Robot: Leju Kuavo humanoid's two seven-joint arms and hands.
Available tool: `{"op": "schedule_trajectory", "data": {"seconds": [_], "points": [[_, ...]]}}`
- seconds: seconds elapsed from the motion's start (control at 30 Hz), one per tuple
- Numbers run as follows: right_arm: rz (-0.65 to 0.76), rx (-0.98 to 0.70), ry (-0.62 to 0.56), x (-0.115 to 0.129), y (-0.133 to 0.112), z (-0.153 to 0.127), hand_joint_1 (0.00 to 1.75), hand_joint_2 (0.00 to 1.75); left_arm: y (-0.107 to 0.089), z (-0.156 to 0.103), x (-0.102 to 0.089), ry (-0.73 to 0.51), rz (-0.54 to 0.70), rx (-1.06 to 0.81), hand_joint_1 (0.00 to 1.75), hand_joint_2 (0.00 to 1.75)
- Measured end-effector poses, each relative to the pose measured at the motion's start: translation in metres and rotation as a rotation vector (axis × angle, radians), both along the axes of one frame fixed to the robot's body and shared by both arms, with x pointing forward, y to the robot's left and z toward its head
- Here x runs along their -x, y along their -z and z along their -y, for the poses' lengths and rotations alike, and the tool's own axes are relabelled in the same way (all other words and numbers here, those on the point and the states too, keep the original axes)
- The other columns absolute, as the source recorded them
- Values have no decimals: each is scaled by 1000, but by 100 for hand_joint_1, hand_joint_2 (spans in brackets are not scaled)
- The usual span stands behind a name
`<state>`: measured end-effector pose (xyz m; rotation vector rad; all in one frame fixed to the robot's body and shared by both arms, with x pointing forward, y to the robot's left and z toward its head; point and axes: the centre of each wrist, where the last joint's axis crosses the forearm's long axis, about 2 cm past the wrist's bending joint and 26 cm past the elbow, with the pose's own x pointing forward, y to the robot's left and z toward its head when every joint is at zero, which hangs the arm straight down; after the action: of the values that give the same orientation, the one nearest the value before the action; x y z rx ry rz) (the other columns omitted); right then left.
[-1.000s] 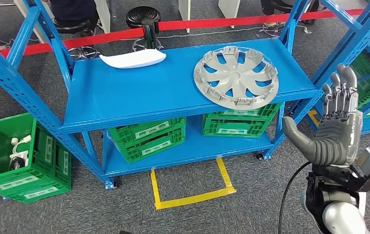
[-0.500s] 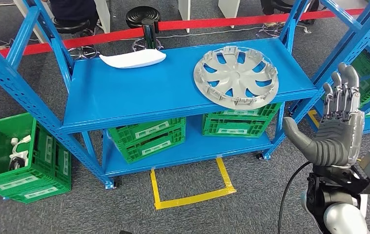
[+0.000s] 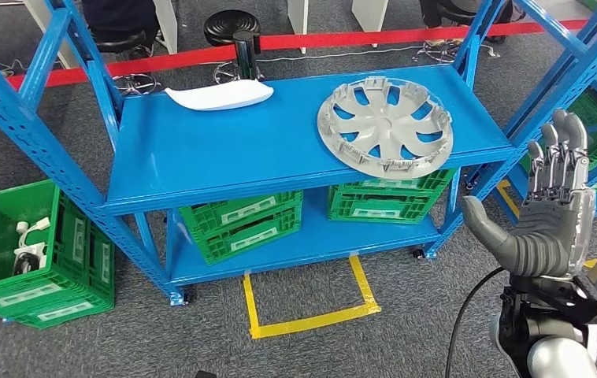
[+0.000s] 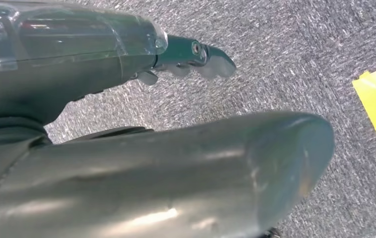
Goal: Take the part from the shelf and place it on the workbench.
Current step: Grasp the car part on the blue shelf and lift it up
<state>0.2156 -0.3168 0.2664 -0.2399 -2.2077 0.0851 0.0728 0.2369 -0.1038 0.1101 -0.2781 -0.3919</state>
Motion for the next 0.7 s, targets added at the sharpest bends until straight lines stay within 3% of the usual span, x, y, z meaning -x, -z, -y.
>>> {"op": "schedule_trajectory", "data": {"seconds": [0.7], "points": [[-2, -11, 0, 3, 2, -1, 0, 175, 0, 0, -1, 3, 1, 0, 0, 0]]}}
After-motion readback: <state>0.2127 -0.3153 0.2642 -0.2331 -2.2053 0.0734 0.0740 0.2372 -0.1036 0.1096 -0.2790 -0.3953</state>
